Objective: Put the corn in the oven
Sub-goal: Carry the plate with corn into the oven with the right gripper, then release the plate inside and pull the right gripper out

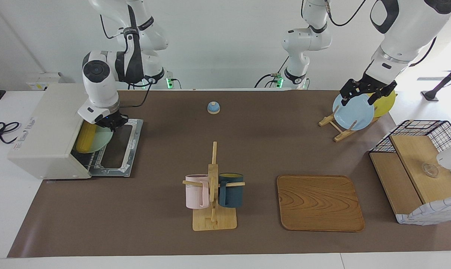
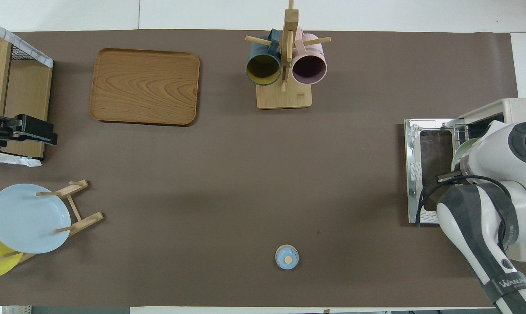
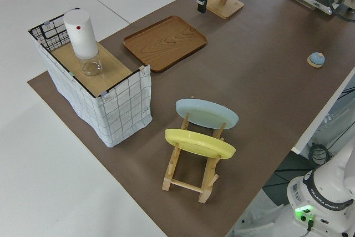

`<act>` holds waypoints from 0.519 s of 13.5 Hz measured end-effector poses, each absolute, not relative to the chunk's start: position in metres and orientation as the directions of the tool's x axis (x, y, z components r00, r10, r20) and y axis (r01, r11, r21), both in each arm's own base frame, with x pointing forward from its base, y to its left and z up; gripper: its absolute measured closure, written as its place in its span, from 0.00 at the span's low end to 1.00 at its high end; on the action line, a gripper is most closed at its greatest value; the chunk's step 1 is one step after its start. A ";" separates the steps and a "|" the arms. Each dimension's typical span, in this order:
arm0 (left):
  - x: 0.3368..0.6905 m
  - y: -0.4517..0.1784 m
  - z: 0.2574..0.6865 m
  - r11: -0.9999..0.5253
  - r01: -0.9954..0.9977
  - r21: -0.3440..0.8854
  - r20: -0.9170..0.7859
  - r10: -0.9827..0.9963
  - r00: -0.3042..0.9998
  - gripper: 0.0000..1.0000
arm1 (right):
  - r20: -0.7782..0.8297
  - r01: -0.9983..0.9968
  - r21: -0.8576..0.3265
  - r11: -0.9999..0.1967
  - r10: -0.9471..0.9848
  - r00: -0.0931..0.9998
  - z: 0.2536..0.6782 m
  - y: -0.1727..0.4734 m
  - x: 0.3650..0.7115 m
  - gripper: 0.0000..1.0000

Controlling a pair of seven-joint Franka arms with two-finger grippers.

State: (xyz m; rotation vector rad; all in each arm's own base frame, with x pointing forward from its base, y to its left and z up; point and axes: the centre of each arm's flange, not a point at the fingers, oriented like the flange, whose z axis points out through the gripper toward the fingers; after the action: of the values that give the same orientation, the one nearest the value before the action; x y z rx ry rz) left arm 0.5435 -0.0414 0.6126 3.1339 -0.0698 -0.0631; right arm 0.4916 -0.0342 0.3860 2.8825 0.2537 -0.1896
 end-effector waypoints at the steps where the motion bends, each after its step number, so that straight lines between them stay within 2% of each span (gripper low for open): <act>1: 0.543 -0.041 0.613 -0.999 -0.044 0.007 -0.040 -0.045 0.998 0.00 | -0.145 0.187 0.226 -0.956 0.156 0.977 0.385 -0.034 0.491 0.84; 2: 0.543 -0.041 0.613 -0.999 -0.044 0.007 -0.040 -0.045 0.998 0.00 | -0.139 0.186 0.226 -0.956 0.157 0.978 0.384 -0.035 0.492 0.79; 7: 0.543 -0.041 0.613 -0.999 -0.044 0.007 -0.040 -0.045 0.998 0.00 | -0.134 0.177 0.214 -0.961 0.151 0.979 0.384 -0.034 0.492 0.79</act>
State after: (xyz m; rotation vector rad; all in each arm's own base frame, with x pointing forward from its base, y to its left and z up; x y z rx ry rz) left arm 0.5435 -0.0414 0.6126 3.1339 -0.0698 -0.0631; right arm 0.4918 -0.0342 0.3841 2.8992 0.2432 -0.1712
